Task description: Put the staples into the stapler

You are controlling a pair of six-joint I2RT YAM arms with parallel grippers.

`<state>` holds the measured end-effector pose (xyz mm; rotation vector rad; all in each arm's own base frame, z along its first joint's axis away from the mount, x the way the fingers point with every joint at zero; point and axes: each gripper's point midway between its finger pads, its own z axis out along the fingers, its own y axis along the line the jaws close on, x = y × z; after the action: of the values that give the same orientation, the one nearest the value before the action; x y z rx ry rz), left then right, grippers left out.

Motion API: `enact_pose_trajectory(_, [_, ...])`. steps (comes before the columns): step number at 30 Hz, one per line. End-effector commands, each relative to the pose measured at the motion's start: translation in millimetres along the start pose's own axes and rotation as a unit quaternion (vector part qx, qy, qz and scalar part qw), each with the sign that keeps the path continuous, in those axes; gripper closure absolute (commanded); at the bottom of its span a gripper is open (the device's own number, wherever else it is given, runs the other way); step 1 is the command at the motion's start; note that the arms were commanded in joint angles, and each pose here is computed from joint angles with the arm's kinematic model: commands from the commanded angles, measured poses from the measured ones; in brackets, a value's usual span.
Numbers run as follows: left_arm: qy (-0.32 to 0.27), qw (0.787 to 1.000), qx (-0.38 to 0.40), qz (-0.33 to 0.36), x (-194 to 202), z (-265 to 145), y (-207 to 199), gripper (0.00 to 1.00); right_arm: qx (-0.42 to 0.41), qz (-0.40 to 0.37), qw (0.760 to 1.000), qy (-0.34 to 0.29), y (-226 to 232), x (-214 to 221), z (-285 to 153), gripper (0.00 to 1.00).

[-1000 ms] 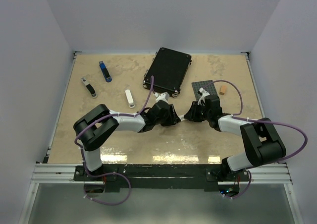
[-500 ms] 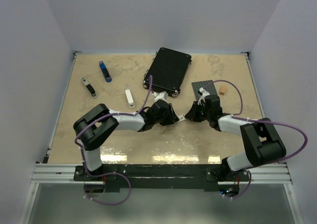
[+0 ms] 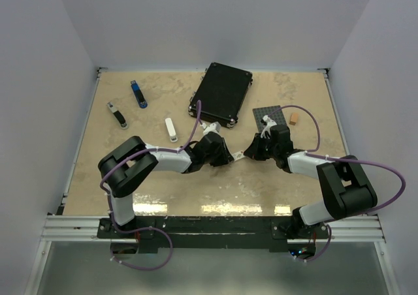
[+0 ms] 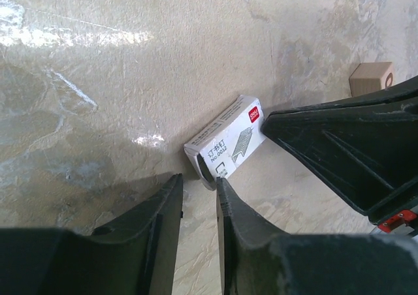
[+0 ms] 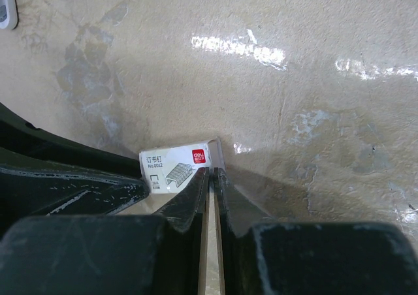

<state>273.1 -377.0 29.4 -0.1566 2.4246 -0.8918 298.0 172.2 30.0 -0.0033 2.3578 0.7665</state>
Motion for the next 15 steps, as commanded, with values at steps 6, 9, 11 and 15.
enact_pose_trajectory(6, [-0.02,1.0,0.01,-0.013,-13.0,6.3,-11.6,0.7,-0.014,-0.008,1.0,-0.017,6.2,-8.8,-2.5,0.91])
enact_pose_trajectory(9, [-0.026,0.999,0.011,-0.016,-16.3,4.9,-12.8,0.71,-0.014,-0.008,1.0,-0.018,6.5,-9.2,-2.7,0.91])
enact_pose_trajectory(11, [-0.028,0.999,0.011,-0.016,-17.3,4.2,-13.2,0.71,-0.014,-0.008,1.0,-0.018,6.3,-8.8,-2.7,0.91])
enact_pose_trajectory(15, [-0.031,0.999,0.013,-0.019,-18.8,4.4,-14.7,0.71,-0.014,-0.008,1.0,-0.019,6.0,-9.5,-2.7,0.91])
